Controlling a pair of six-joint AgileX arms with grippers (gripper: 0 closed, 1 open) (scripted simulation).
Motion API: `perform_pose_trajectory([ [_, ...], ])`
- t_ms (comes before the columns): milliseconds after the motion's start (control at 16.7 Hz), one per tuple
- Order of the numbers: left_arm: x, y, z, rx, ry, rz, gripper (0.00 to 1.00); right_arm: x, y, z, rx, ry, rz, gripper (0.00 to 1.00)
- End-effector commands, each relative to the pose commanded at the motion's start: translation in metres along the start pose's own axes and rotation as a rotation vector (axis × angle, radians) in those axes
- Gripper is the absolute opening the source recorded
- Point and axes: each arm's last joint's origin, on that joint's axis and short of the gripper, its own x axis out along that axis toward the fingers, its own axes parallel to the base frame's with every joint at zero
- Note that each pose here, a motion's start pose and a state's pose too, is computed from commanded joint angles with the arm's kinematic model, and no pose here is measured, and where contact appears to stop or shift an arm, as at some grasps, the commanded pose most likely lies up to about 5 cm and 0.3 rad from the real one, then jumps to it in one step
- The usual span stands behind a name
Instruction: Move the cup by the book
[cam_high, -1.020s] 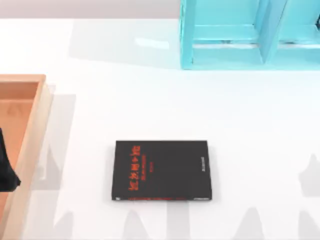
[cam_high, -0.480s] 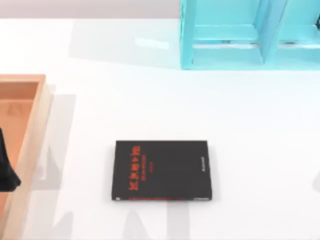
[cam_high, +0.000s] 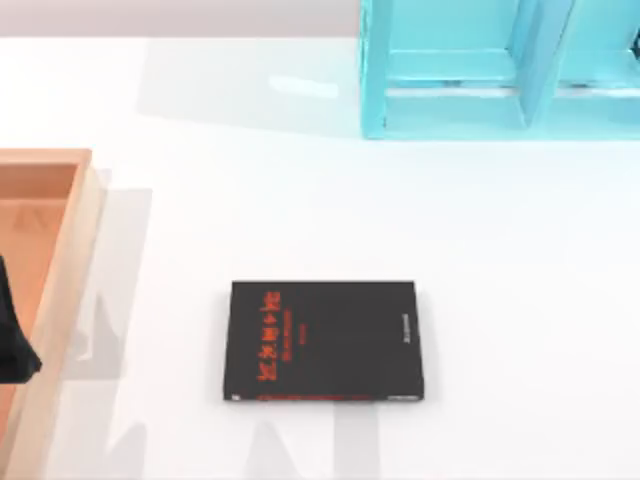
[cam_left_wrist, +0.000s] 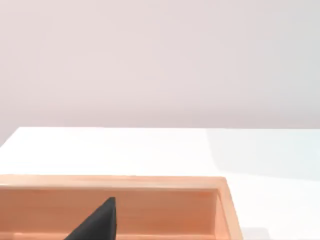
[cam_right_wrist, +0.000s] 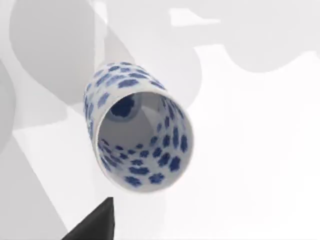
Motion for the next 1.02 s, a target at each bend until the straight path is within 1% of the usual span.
perform_pose_trajectory([
  [120,0.000,0.000,0.000,0.000,0.000,0.000,1.00,-0.006,-0.003,-0.003,-0.103,-0.008,0.102,1.00],
  [240,0.000,0.000,0.000,0.000,0.000,0.000,1.00,-0.010,-0.006,-0.006,-0.186,-0.026,0.186,1.00],
  [420,0.000,0.000,0.000,0.000,0.000,0.000,1.00,-0.015,-0.010,-0.009,-0.269,-0.056,0.269,1.00],
  [600,0.000,0.000,0.000,0.000,0.000,0.000,1.00,-0.017,-0.011,-0.010,-0.297,-0.069,0.296,1.00],
  [900,0.000,0.000,0.000,0.000,0.000,0.000,1.00,-0.016,-0.010,-0.010,-0.298,-0.069,0.294,1.00],
  [1020,0.000,0.000,0.000,0.000,0.000,0.000,1.00,-0.006,-0.009,-0.010,-0.297,-0.070,0.300,1.00],
])
